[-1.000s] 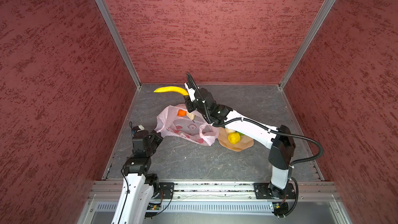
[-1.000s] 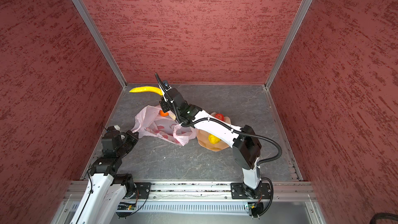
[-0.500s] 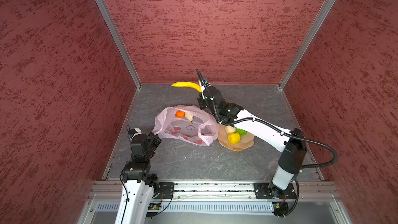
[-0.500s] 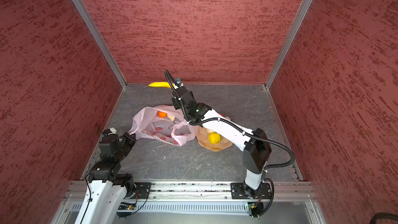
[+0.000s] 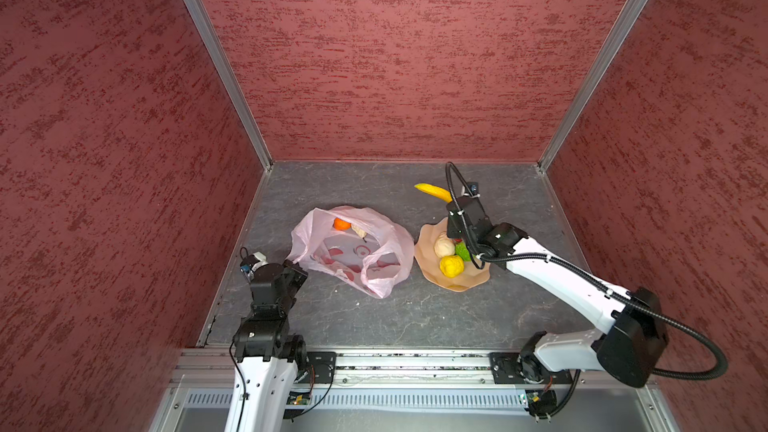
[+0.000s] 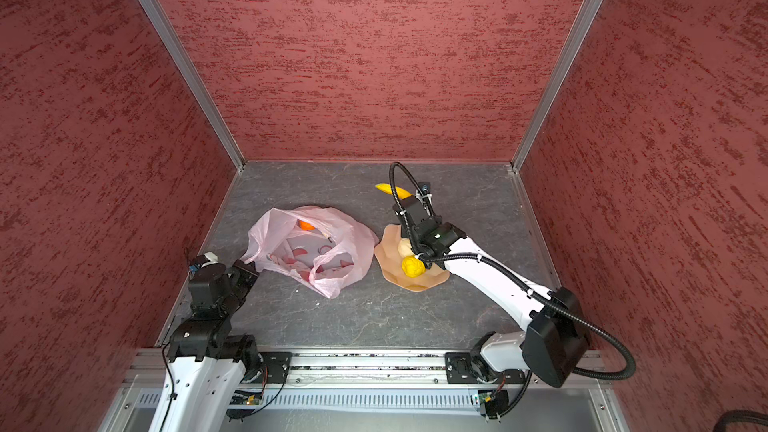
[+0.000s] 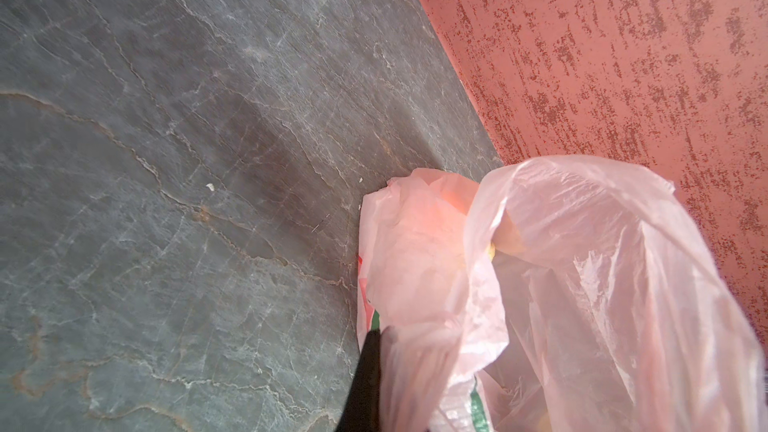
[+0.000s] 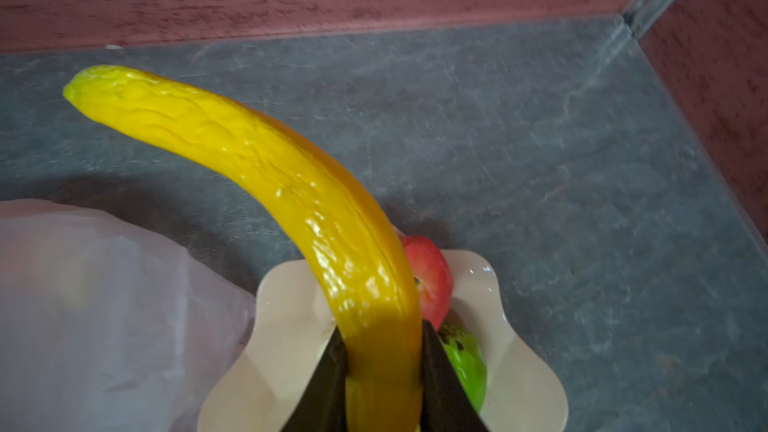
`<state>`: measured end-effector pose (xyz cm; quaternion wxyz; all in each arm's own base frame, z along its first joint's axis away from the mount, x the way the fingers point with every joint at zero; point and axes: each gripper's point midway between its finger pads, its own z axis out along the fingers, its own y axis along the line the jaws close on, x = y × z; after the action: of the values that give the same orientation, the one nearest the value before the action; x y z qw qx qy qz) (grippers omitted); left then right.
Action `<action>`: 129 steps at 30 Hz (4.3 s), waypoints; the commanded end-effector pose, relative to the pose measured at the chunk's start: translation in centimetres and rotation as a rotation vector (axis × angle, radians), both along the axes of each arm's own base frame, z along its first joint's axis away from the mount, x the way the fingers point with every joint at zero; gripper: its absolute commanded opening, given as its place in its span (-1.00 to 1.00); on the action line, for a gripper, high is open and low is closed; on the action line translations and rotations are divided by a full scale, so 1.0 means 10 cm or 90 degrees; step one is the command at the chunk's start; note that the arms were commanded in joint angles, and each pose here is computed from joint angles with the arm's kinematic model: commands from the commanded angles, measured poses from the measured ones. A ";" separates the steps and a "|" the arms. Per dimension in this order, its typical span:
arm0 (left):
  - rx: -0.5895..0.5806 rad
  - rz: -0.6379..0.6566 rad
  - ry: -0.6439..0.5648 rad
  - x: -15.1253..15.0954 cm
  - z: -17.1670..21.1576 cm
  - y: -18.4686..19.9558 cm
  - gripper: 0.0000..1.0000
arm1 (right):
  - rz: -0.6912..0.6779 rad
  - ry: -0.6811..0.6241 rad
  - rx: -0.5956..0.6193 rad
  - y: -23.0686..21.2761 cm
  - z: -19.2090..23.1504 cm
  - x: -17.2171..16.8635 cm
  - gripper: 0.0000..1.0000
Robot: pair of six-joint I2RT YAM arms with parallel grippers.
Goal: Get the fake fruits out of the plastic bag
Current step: 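Carry the yellow banana over the pink bowl with the right gripper, then lower the banana onto the bowl fruits and open the right gripper, then move the right gripper back over the bag mouth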
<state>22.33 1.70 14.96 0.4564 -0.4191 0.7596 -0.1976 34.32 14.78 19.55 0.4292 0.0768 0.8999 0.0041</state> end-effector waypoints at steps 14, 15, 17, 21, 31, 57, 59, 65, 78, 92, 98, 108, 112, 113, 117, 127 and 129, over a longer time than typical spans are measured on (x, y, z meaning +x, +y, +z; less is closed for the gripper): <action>-0.004 -0.012 0.000 0.05 -0.03 -0.03 -1.00 | -0.272 0.030 0.193 -0.81 -0.64 -0.44 -0.60; -0.004 -0.012 0.000 0.05 -0.03 -0.03 -1.00 | -0.275 0.037 0.203 -0.80 -0.69 -0.47 -0.60; -0.001 -0.012 0.002 0.05 -0.04 -0.03 -1.00 | -0.276 0.047 0.227 -0.76 -0.76 -0.49 -0.61; -0.003 -0.015 0.000 0.07 -0.05 -0.04 -1.00 | -0.281 0.055 0.265 -0.71 -0.90 -0.54 -0.61; -0.006 -0.017 0.000 0.08 -0.07 -0.04 -1.00 | -0.283 0.068 0.283 -0.64 -1.01 -0.53 -0.57; -0.008 -0.028 -0.006 0.10 -0.01 -0.07 -1.00 | -0.308 0.096 0.343 -0.48 -1.17 -0.71 -0.48; -0.007 -0.029 -0.004 0.11 -0.02 -0.07 -1.00 | -0.308 0.098 0.344 -0.47 -1.18 -0.72 -0.47; -0.009 -0.031 -0.004 0.13 -0.01 -0.08 -1.00 | -0.304 0.101 0.347 -0.43 -1.22 -0.70 -0.35; 0.000 -0.034 -0.006 0.13 0.04 -0.08 -1.00 | -0.286 0.091 0.347 -0.38 -1.11 -0.64 -0.04; -0.015 -0.079 0.014 0.10 -0.04 -0.20 -1.00 | -0.211 0.011 0.153 0.05 -0.15 -0.47 0.25; -0.018 -0.078 0.010 0.08 -0.02 -0.20 -1.00 | -0.196 -0.010 0.165 0.10 -0.07 -0.49 0.25; -0.025 -0.102 0.014 0.12 -0.05 -0.27 -1.00 | 0.091 -0.097 0.231 1.18 0.64 -0.23 0.05; -0.031 -0.118 0.010 0.12 -0.04 -0.33 -1.00 | 0.251 -0.096 0.219 2.00 0.92 -0.24 0.04; -0.033 -0.125 0.008 0.12 -0.04 -0.35 -1.00 | 0.292 -0.093 0.220 2.22 0.98 -0.26 0.04; -0.029 -0.150 0.001 0.10 0.00 -0.43 -1.00 | 0.431 -0.066 0.236 2.95 1.03 -0.41 0.04; -0.025 -0.167 0.003 0.02 -0.05 -0.51 -1.00 | 0.526 0.093 0.203 3.66 0.20 -0.54 -0.05; -0.022 -0.162 0.006 0.00 -0.06 -0.50 -1.00 | 0.507 0.114 0.176 3.66 -0.01 -0.48 -0.07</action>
<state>22.68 -3.50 14.66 0.4146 -0.3298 0.8021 -0.2755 29.82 51.55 21.22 0.3295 -0.2046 0.8704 0.3033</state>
